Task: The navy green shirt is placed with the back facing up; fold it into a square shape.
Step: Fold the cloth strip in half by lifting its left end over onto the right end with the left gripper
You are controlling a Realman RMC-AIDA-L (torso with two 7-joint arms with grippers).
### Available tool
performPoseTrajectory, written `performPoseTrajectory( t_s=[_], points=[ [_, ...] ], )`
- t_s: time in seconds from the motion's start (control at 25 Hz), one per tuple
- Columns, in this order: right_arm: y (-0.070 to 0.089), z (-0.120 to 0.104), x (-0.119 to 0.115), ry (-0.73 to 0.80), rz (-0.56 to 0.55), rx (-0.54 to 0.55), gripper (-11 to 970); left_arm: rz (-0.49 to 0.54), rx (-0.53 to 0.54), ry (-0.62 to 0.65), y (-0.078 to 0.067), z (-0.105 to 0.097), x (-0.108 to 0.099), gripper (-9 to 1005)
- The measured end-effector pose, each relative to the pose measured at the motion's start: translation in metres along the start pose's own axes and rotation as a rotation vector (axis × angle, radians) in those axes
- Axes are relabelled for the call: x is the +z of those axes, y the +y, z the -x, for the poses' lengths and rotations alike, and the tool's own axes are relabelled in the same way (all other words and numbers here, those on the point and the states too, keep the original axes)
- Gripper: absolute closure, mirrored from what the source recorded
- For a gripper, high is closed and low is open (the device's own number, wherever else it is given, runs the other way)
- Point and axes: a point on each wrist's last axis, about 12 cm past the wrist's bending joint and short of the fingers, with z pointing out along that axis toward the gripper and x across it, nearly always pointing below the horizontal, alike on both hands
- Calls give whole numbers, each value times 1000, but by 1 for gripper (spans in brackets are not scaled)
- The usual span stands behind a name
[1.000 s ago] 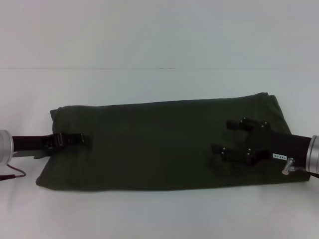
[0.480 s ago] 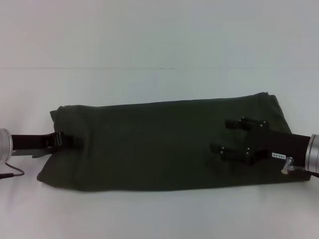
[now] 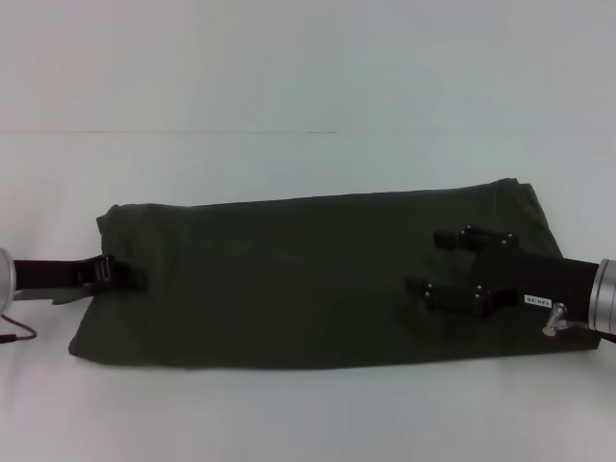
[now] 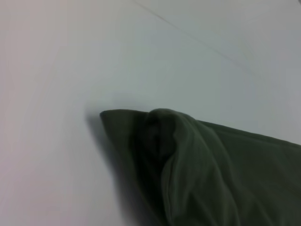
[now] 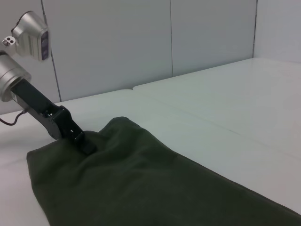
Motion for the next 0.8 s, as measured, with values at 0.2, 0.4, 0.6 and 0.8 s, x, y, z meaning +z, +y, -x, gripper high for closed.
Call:
performPoseTrajectory(
  t_s=[0.2,0.4,0.6,0.8],
  points=[
    [0,0,0,-1,1,0,91,63,6,6,16,8,-19,871],
    [0,0,0,-1,2,1,91,131,-10,-8,35,18,-48,872],
    [0,0,0,-1,2,1,91,154,-17,-16,40,24,-67,874],
    [0,0,0,-1,2,0,90,114,-54,-12,31,30,-72,875]
  ],
)
